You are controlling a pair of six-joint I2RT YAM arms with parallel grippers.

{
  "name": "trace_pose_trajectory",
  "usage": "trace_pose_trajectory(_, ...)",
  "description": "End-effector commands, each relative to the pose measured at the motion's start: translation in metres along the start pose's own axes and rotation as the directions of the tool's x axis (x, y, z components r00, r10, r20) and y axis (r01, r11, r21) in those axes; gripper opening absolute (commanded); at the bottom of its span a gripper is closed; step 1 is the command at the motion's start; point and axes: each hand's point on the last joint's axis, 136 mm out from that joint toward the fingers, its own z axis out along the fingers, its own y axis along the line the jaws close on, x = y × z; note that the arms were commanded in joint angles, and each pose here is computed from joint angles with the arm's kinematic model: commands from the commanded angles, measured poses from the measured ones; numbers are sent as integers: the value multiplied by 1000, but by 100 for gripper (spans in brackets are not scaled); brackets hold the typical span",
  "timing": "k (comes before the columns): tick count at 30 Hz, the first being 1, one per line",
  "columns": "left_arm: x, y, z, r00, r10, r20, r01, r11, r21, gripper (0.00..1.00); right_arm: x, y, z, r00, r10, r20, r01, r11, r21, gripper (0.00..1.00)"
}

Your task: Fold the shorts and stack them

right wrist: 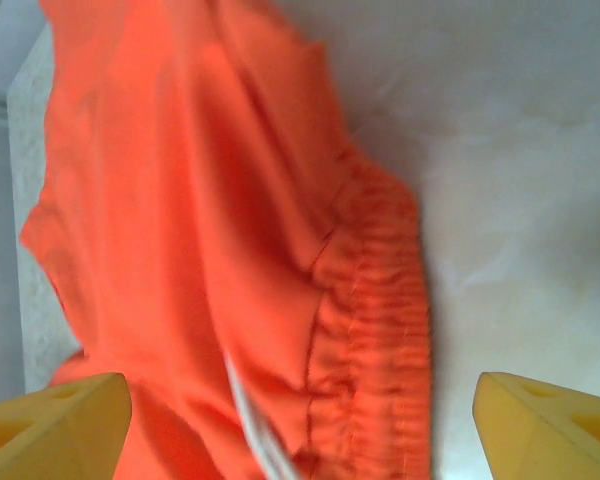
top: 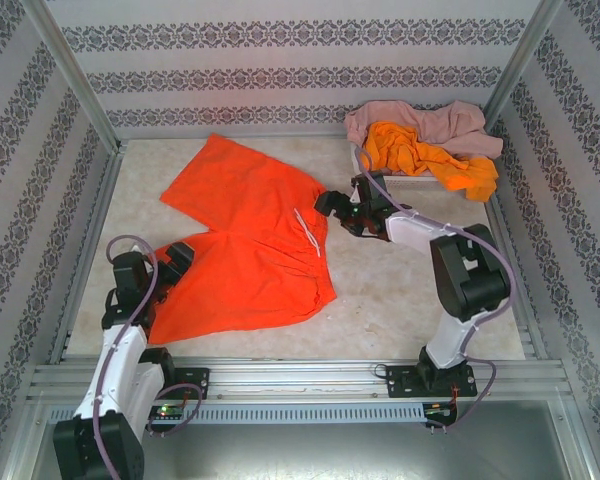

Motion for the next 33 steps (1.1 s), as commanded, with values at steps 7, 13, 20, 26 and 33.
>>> trace_pose_trajectory(7,1,8,17,1000,-3,20,2,1000,8,100,-38,23,36,997,54,55,-50,995,-84,83)
trace_pose_trajectory(13,2,12,17,1000,1,25,-1,1000,-3,100,-40,6,60,999,12,38,-12,1000,4,75)
trace_pose_trajectory(20,5,15,17,1000,6,18,-6,1000,-11,100,-40,-3,74,999,-18,33,16,999,49,28)
trace_pose_trajectory(26,4,14,15,1000,12,26,-11,1000,-13,100,-53,24,53,984,-158,88,149,984,97,0)
trace_pose_trajectory(33,3,16,14,999,18,37,-17,1000,-21,100,-37,64,19,805,-590,54,516,743,427,1)
